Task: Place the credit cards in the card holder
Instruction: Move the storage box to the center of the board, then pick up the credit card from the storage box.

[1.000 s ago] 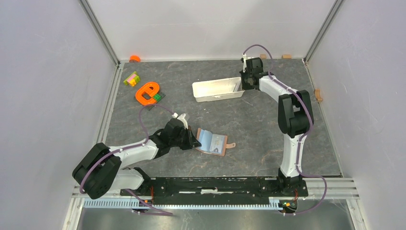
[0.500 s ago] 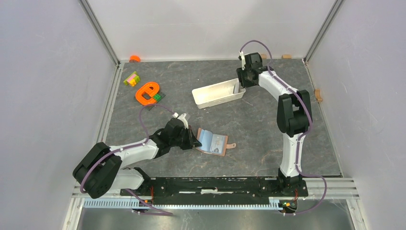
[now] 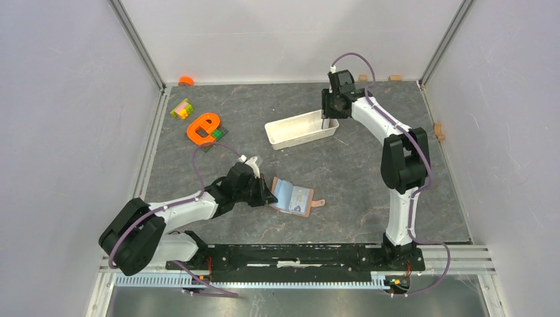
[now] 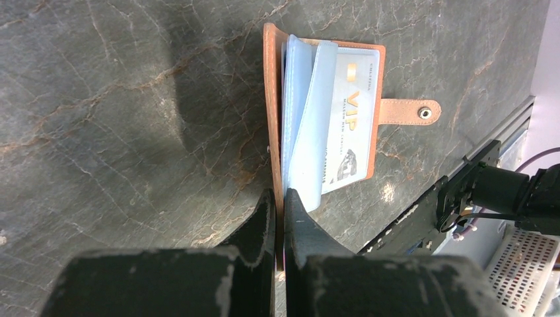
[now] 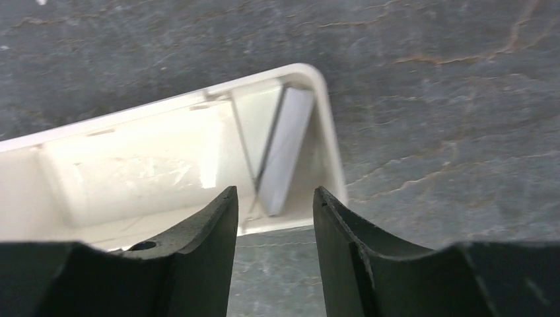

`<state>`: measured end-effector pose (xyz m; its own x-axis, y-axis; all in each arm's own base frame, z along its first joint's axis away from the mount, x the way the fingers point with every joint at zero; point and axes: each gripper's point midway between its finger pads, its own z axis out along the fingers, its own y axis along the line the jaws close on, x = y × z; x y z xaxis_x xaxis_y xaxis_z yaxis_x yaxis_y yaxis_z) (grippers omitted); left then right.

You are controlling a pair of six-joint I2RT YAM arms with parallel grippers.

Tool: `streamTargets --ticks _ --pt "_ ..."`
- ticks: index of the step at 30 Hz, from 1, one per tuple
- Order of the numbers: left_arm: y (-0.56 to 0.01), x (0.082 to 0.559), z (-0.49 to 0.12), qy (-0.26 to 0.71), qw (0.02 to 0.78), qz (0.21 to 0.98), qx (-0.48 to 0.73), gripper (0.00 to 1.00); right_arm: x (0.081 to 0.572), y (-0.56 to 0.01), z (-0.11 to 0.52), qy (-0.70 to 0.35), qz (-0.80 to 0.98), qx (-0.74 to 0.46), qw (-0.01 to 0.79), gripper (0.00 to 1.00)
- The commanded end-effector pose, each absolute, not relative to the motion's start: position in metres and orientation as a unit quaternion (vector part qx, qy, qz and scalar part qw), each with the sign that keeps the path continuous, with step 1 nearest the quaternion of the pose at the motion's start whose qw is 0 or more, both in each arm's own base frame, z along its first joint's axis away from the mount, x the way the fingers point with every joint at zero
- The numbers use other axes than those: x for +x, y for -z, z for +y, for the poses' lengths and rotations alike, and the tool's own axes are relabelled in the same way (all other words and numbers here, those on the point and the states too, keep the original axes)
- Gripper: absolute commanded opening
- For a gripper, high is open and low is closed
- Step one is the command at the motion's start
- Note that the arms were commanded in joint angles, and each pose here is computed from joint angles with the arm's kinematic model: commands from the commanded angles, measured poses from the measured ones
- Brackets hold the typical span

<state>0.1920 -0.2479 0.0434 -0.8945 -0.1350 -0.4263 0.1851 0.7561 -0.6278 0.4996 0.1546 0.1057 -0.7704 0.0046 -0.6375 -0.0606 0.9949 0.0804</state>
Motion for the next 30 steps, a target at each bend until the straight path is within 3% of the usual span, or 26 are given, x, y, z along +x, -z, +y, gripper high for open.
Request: streamTargets --ticks 1,23,30 --pt "-0.054 0.195 -0.248 0.349 0.242 0.904 0.038 0.02 0.500 -0.112 0.171 -0.075 0.937 0.022 0.341 0.50" --pt "-0.054 0.195 -0.244 0.344 0.244 0.906 0.035 0.02 0.510 -0.055 0.172 -0.058 0.948 0.049 0.310 0.50" --pt "-0.054 0.195 -0.243 0.343 0.243 0.907 0.033 0.02 0.517 -0.064 0.180 -0.080 0.941 0.052 0.324 0.48"
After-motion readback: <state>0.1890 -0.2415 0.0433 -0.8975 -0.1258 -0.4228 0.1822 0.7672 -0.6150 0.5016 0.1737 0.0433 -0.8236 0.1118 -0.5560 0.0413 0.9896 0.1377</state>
